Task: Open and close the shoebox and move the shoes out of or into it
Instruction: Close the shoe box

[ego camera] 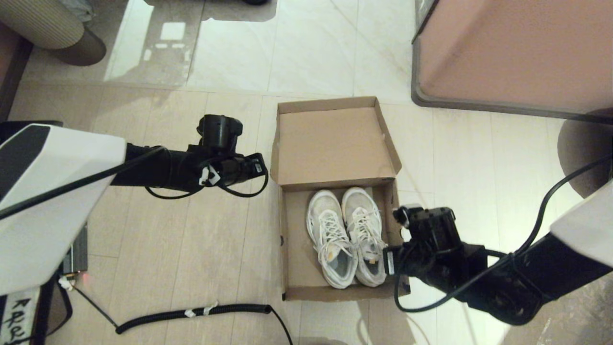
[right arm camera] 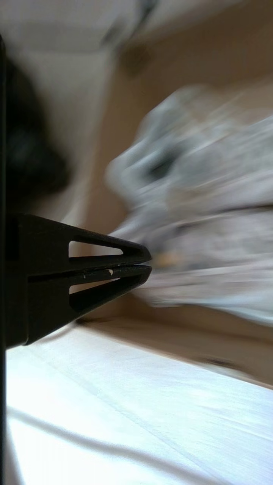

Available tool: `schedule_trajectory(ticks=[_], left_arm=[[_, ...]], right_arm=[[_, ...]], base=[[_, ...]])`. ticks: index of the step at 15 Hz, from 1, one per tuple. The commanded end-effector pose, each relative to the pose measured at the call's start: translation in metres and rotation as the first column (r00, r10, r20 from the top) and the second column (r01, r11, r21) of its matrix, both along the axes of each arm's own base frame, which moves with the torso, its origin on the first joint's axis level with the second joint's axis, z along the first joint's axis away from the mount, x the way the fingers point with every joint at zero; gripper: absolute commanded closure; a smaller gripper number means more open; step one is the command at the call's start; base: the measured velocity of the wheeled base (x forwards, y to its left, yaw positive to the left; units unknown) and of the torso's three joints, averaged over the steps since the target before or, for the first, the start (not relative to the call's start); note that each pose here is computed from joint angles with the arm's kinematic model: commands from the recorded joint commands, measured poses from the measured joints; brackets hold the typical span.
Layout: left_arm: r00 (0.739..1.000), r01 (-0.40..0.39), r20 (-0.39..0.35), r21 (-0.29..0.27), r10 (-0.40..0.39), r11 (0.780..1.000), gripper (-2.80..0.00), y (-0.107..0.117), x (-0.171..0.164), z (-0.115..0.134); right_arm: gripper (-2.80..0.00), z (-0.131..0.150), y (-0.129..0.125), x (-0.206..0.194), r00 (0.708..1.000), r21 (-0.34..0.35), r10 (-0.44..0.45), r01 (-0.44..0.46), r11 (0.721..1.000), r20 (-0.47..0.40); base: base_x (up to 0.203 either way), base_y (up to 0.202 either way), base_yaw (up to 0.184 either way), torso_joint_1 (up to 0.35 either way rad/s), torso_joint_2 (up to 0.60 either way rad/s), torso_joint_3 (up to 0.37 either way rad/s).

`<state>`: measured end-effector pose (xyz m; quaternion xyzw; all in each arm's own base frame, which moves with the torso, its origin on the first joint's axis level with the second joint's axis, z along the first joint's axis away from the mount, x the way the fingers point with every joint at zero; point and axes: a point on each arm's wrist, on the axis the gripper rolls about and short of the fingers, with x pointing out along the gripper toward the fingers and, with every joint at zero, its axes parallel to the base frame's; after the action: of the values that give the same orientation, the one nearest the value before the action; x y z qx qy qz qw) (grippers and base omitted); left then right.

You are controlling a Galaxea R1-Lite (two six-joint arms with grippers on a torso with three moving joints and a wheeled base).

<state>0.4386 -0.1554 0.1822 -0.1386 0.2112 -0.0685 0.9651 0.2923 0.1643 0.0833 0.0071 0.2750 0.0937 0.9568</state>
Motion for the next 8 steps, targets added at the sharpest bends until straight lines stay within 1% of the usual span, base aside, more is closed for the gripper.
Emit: schedule_trajectory(ticks=[1,2,3,4,5,7,8], left_arm=[[1.0,-0.017,0.009,-0.009,0.017,1.0,0.0,-0.002,0.025,-0.016],[1.0,-0.03,0.009,-0.01,0.03,1.0,0.0,0.0,0.03,-0.019],[0.999,-0.036,0.009,-0.011,0.036,0.999,0.0,0.003,0.031,-0.019],[0.999,-0.046,0.005,-0.016,0.046,0.999,0.0,0.005,0.033,-0.022],[0.998,-0.067,0.009,-0.026,0.067,0.997,0.0,0.008,0.035,-0.021],[0.988,-0.154,0.015,-0.032,0.154,0.988,0.0,0.019,0.039,-0.021],[0.983,-0.181,0.01,-0.052,0.182,0.982,0.0,0.023,0.04,-0.022]], right_arm=[[0.0,0.072,-0.009,0.017,0.998,0.087,-0.049,0.046,0.995,0.038],[0.0,0.088,-0.022,0.026,0.996,0.106,-0.089,0.087,0.991,0.012],[0.0,0.096,-0.04,0.034,0.99,0.12,-0.14,0.14,0.983,-0.01],[0.0,0.095,-0.05,0.037,0.986,0.117,-0.165,0.167,0.979,-0.027],[0.0,0.096,-0.057,0.041,0.982,0.116,-0.187,0.189,0.975,-0.028],[0.0,0.1,-0.068,0.042,0.974,0.108,-0.226,0.226,0.968,-0.012],[0.0,0.105,-0.071,0.04,0.971,0.098,-0.24,0.239,0.966,0.002]], base=[[0.0,0.0,0.0,0.0,0.0,0.0],[0.0,0.0,0.0,0.0,0.0,0.0],[0.0,0.0,0.0,0.0,0.0,0.0],[0.0,0.0,0.0,0.0,0.0,0.0],[0.0,0.0,0.0,0.0,0.0,0.0],[0.0,0.0,0.0,0.0,0.0,0.0],[0.0,0.0,0.0,0.0,0.0,0.0]])
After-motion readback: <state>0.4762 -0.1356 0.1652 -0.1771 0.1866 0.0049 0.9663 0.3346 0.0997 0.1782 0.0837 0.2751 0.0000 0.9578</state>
